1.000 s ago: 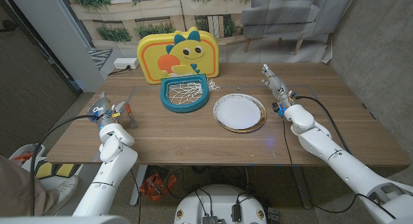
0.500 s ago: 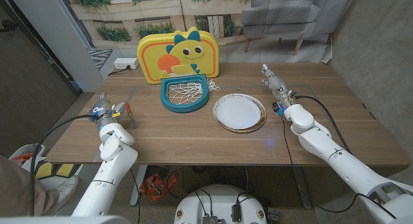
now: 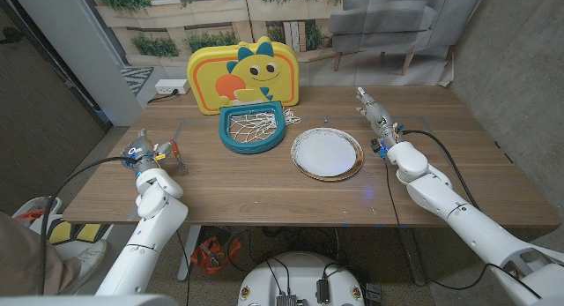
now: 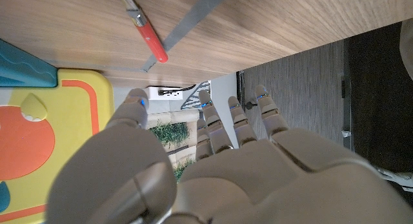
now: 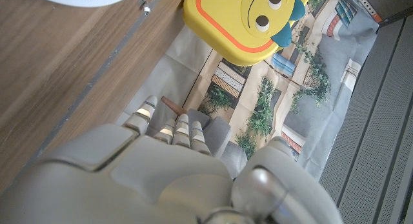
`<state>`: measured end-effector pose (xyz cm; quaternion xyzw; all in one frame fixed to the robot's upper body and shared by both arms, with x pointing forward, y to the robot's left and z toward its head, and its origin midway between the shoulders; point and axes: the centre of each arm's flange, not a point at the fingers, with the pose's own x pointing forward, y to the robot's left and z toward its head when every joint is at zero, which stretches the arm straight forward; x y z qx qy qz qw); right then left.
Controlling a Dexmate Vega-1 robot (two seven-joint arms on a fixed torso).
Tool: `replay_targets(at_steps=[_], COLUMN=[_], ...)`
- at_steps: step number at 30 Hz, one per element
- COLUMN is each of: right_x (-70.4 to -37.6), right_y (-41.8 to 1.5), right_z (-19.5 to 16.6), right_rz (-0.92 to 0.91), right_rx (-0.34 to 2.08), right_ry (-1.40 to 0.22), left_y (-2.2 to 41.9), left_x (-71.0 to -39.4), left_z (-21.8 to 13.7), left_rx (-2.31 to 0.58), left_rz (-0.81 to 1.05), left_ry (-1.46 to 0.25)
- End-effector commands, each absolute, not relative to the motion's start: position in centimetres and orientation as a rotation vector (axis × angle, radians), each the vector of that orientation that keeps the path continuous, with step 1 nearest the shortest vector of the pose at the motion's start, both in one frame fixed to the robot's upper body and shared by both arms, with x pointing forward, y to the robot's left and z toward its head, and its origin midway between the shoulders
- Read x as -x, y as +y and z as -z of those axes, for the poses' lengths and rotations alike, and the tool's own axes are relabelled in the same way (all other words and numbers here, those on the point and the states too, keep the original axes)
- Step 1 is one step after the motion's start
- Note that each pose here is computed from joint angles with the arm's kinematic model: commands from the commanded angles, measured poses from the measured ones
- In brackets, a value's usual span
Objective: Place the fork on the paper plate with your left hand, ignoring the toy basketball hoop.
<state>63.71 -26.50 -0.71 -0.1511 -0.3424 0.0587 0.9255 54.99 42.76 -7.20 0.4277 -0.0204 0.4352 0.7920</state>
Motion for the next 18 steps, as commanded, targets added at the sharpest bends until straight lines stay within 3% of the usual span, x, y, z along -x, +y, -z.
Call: replay_targets(at_steps=[1,18], right_x=[-63.78,-63.82], right_y=[-26.32,-26.21], right_z=[0.74,0.79], right_rz=[-0.121,-0.125], right_rx=[0.308,0.306], right_ry=[-0.702,-0.702], left_y=[42.71,41.95], left_x=[-55.54,-55.66], left_z=[7.27,7.46], left_rx=[-0.938,-0.994], left_rz=[-0.927,-0.931], left_ry=[-0.030,-0.022])
